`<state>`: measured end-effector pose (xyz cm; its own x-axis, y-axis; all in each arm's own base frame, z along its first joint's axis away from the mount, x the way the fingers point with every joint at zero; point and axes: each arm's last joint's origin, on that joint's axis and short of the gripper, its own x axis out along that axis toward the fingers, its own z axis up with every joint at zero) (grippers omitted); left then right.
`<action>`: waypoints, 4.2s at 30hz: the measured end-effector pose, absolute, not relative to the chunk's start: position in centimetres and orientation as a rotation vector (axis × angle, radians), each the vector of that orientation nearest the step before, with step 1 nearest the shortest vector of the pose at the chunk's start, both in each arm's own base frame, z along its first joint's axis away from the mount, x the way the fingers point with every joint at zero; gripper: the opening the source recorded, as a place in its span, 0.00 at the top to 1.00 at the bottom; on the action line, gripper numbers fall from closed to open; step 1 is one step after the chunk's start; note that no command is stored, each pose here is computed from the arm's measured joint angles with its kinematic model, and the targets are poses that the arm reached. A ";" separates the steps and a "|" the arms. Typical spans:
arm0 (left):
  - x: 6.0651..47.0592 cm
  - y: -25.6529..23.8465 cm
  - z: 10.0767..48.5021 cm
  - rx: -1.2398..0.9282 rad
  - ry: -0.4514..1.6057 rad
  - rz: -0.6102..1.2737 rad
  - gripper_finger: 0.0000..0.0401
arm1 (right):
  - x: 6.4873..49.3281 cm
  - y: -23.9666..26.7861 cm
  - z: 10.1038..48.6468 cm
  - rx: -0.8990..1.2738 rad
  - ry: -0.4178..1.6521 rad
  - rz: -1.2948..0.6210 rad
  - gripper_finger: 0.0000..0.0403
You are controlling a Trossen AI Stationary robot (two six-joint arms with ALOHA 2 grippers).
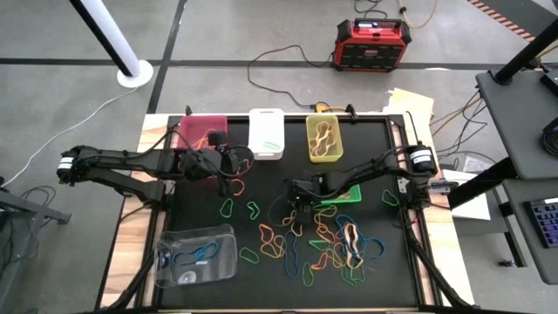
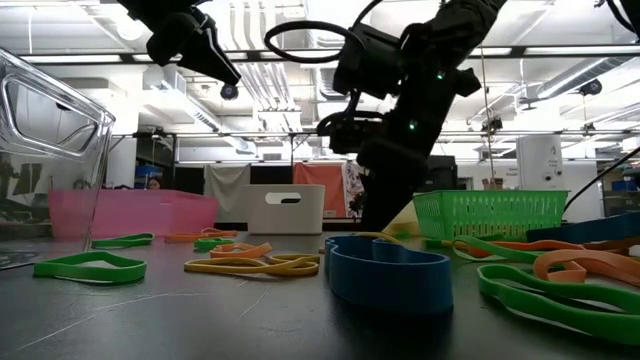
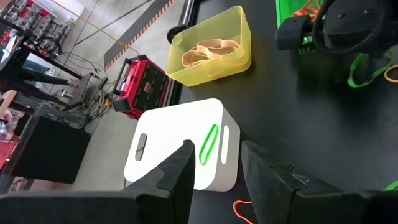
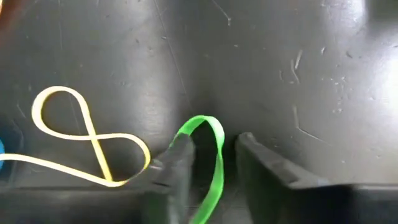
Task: Sort rubber bands into baskets
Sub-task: Put the green rubber band into the white bin, then put the orange rubber band into the green bin
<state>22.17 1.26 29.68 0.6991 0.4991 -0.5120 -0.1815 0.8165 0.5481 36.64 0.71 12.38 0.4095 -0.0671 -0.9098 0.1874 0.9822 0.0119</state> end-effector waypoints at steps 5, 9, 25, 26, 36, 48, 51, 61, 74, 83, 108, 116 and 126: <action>22.2 1.3 29.7 0.488 0.700 0.397 0.71 | 36.7 0.7 12.2 0.085 1.119 -0.129 0.95; 22.2 1.3 29.7 0.488 0.700 0.397 0.71 | 37.2 0.7 13.0 0.046 1.114 -0.088 0.98; 22.0 2.7 29.7 0.532 0.734 0.433 0.71 | 38.6 -6.7 22.7 -0.213 0.725 -0.143 0.98; 22.0 3.0 29.7 0.530 0.737 0.443 0.71 | 38.6 -7.9 23.0 -0.222 0.685 -0.172 0.98; 21.3 6.6 29.8 0.469 0.769 0.571 0.71 | 38.4 -16.4 25.3 -0.153 0.302 -0.447 0.98; 20.5 10.4 30.5 0.395 0.671 0.561 0.71 | 41.0 -20.5 22.5 -0.027 0.282 -0.528 0.97; 20.3 10.8 30.5 0.390 0.674 0.580 0.71 | 41.6 -21.1 22.1 0.010 0.337 -0.537 0.94; 20.6 10.8 30.6 0.341 0.609 0.478 0.71 | 43.7 -22.3 21.5 0.053 0.451 -0.524 0.69; 20.9 10.6 28.3 0.138 0.755 0.403 0.71 | 41.4 -19.2 26.8 0.068 0.550 -0.476 0.62; 23.3 10.0 24.8 -0.098 0.880 0.282 0.71 | 39.6 -13.2 29.9 0.037 0.657 -0.359 0.65; 26.5 8.5 19.0 -0.372 1.095 0.491 0.71 | 31.9 -5.9 30.5 0.058 0.422 -0.336 0.65; 27.2 8.9 17.4 -0.397 1.155 0.602 0.71 | 31.3 -5.8 29.9 0.100 0.400 -0.345 0.65; 28.2 9.1 15.4 -0.367 1.244 0.591 0.71 | 31.4 -5.9 29.8 0.104 0.402 -0.346 0.65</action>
<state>28.22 9.07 15.39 0.2014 0.2182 -0.9549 -0.6021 0.7965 0.0550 31.41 -5.85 29.82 0.8629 -0.3085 -0.4003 0.3494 0.9364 0.0314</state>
